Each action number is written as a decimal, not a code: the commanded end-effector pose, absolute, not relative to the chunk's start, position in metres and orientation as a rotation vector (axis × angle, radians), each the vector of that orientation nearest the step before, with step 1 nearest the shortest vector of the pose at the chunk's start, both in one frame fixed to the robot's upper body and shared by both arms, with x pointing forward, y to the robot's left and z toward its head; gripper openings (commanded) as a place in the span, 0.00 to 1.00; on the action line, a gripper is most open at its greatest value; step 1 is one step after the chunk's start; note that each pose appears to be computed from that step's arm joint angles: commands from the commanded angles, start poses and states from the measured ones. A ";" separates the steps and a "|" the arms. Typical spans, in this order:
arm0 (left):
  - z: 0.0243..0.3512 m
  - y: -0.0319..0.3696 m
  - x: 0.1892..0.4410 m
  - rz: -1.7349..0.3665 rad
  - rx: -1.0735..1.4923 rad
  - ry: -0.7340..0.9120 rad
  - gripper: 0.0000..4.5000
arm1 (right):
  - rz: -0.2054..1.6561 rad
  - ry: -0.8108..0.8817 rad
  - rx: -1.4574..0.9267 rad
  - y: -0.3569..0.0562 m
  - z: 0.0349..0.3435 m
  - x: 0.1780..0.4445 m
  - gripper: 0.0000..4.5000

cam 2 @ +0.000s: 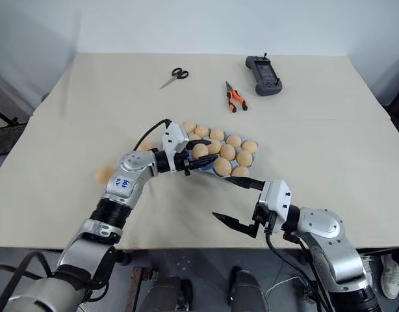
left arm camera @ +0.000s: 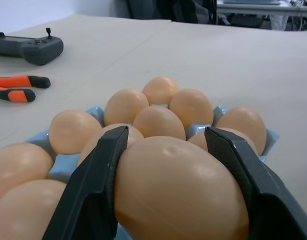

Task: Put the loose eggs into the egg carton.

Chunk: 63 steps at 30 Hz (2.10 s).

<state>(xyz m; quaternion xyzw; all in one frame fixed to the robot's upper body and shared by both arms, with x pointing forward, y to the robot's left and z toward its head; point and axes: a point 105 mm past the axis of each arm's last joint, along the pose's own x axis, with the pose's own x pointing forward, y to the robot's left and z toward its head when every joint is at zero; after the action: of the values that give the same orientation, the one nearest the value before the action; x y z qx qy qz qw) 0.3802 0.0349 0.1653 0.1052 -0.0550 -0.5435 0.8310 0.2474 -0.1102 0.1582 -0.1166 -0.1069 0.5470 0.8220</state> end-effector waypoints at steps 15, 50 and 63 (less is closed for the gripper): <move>0.192 0.132 0.351 -0.969 0.261 -0.270 1.00 | 1.222 -0.268 -0.222 -0.098 0.163 0.246 1.00; 0.132 0.292 0.286 -0.337 0.153 -0.075 1.00 | 1.308 -0.283 -0.251 -0.101 0.165 0.256 1.00; 0.110 0.279 0.320 -0.374 0.167 0.089 0.58 | 1.290 -0.298 -0.241 -0.095 0.167 0.254 1.00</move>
<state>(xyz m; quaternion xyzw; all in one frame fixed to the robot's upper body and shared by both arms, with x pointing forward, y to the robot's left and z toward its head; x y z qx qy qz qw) 0.3197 0.2782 0.1037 0.0673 0.0500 -0.1830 0.9795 0.2588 -0.0981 0.1576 -0.1101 -0.1166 0.5966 0.7864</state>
